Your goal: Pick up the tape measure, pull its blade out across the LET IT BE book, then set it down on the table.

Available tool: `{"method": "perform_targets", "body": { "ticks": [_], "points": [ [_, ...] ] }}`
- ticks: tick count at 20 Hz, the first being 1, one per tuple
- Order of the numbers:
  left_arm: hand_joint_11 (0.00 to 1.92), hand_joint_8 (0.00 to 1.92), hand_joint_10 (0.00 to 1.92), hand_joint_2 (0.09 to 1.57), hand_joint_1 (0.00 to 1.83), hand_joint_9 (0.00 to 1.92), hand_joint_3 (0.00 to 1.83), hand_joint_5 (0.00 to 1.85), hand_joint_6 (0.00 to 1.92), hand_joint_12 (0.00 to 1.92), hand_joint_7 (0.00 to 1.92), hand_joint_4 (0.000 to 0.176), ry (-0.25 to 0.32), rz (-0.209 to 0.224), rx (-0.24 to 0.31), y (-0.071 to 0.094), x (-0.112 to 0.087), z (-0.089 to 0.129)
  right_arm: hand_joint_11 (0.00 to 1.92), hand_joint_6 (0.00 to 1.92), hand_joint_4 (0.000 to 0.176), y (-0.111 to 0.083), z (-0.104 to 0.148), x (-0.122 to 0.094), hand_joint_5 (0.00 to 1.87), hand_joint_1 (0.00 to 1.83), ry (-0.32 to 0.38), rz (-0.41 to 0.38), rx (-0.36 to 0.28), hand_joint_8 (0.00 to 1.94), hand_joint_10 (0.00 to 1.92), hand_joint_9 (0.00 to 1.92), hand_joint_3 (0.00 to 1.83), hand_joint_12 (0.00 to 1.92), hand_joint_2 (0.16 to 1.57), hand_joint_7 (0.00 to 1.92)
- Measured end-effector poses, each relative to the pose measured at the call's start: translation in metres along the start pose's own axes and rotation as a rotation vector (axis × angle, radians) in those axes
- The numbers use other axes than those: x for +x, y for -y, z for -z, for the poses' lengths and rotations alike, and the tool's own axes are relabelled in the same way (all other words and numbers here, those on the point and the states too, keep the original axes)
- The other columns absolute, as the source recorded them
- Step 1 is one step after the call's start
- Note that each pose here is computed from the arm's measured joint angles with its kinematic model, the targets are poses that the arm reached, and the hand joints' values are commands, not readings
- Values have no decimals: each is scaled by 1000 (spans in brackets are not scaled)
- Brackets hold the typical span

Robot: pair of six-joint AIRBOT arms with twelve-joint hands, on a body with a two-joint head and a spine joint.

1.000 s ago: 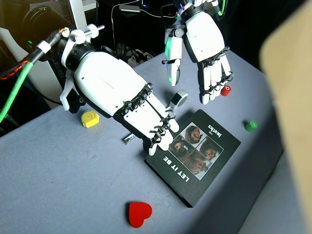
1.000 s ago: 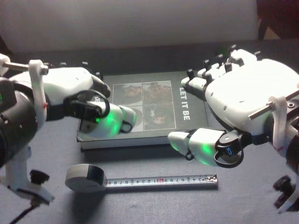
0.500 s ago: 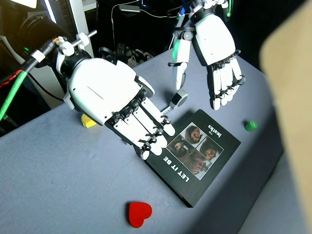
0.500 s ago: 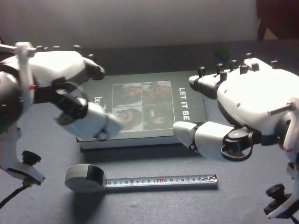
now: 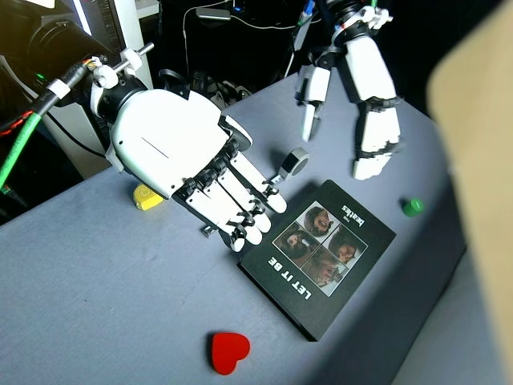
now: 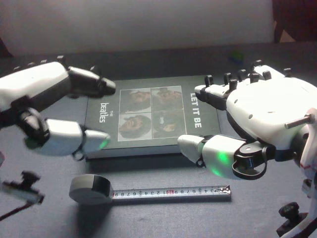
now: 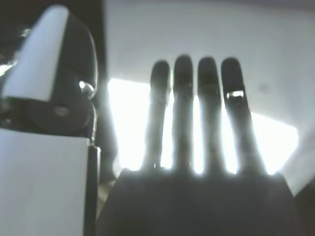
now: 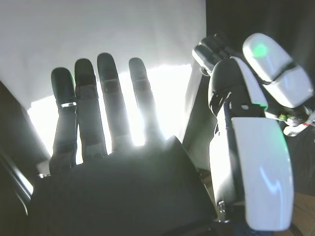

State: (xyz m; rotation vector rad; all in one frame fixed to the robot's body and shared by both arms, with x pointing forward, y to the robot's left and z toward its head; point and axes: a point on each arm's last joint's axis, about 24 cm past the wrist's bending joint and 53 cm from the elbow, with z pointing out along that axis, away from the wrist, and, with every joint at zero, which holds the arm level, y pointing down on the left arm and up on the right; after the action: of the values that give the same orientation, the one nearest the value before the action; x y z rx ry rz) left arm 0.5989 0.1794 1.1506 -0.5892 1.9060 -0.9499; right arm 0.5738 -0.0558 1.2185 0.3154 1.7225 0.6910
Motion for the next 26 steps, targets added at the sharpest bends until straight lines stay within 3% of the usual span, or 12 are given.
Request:
{"method": "perform_targets", "body": {
  "ticks": [2,5,7,10,11,26],
  "points": [
    [297,1,6,1103,1011,605,3,588,1,670,672,0,-27,8,-10,-12,7,6,0,13,49,1,0,1,319,91,1,7,0,6,13,352,1,1114,1171,384],
    [339,0,1,1116,1030,608,4,611,6,675,653,0,-74,-30,-17,-25,21,12,0,12,34,2,0,4,352,94,-8,12,3,7,9,364,5,1107,1190,421],
    [342,2,1,1117,1032,608,3,606,4,672,657,0,-71,-41,-22,-32,22,14,0,5,23,3,0,4,343,97,-9,11,5,7,9,369,7,1089,1202,429],
    [316,2,2,1120,1030,613,4,602,1,657,659,0,-56,-7,-26,-43,25,15,0,2,21,2,0,4,341,99,-9,12,1,4,7,376,2,1112,1201,436],
    [314,4,1,1121,1017,612,3,599,0,655,666,0,-79,4,-32,-55,34,16,0,5,20,2,1,4,353,98,-10,11,1,2,5,375,4,1062,1208,436],
    [336,14,11,1113,1020,607,0,600,14,664,684,0,-114,-16,-42,-78,54,9,11,3,14,1,1,4,386,168,-12,13,-4,1,6,390,0,1149,1180,428]
  ]
}}
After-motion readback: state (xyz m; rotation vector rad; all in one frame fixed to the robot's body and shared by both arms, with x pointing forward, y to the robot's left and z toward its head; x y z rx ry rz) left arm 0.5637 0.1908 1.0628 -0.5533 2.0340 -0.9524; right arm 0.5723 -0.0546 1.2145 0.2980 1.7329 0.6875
